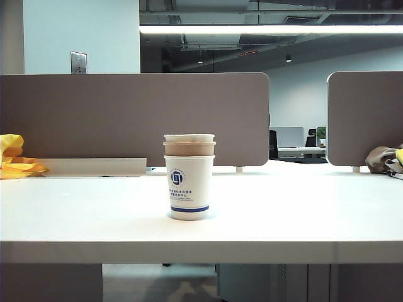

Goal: Pick up all the paper cups on the table one by one and stack them together.

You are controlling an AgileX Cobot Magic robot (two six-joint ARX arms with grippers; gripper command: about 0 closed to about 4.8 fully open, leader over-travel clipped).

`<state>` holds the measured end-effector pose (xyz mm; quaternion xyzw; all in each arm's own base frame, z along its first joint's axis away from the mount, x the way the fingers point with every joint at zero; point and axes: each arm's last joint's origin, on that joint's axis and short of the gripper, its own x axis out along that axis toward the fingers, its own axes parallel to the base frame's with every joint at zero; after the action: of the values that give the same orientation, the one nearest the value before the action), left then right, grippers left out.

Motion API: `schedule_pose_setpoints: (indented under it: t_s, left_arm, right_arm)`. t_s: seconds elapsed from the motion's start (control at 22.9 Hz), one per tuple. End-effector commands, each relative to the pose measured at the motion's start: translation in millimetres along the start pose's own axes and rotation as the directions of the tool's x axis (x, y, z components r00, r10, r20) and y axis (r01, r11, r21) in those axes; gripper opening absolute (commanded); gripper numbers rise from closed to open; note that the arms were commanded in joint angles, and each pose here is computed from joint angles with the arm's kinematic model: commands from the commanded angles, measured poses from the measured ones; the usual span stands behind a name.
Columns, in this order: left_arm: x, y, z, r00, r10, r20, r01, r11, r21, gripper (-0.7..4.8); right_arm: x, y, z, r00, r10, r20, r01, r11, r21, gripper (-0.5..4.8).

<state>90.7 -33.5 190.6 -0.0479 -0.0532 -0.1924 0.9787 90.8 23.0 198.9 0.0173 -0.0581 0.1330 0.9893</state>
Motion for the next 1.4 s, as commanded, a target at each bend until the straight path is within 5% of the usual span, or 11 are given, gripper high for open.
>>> schedule_pose_setpoints:
  t_s: [0.04,0.65,1.18,1.4]
  left_arm:
    - [-1,0.1,-4,1.0,-0.005,-0.001,0.005,1.0,0.0,-0.05]
    - [-2,2.5,-19,0.998,0.011,-0.063,-0.012,1.0,-0.001,-0.05]
    - [-6,26.6,-17,0.965,0.259,-0.041,-0.258,0.966,0.027,-0.05]
    - [-7,31.6,-17,0.949,0.313,-0.035,-0.312,0.949,0.032,-0.05]
  right_arm:
    - [-1,0,-2,1.0,-0.002,-0.008,0.002,1.0,0.004,-0.01]
    - [-1,-1,-38,0.989,-0.008,-0.148,0.009,1.0,0.007,-0.01]
    - [-5,-25,-40,0.951,-0.26,-0.167,0.26,0.965,-0.023,-0.01]
    - [-5,-26,-40,0.95,-0.263,-0.167,0.263,0.965,-0.023,-0.01]
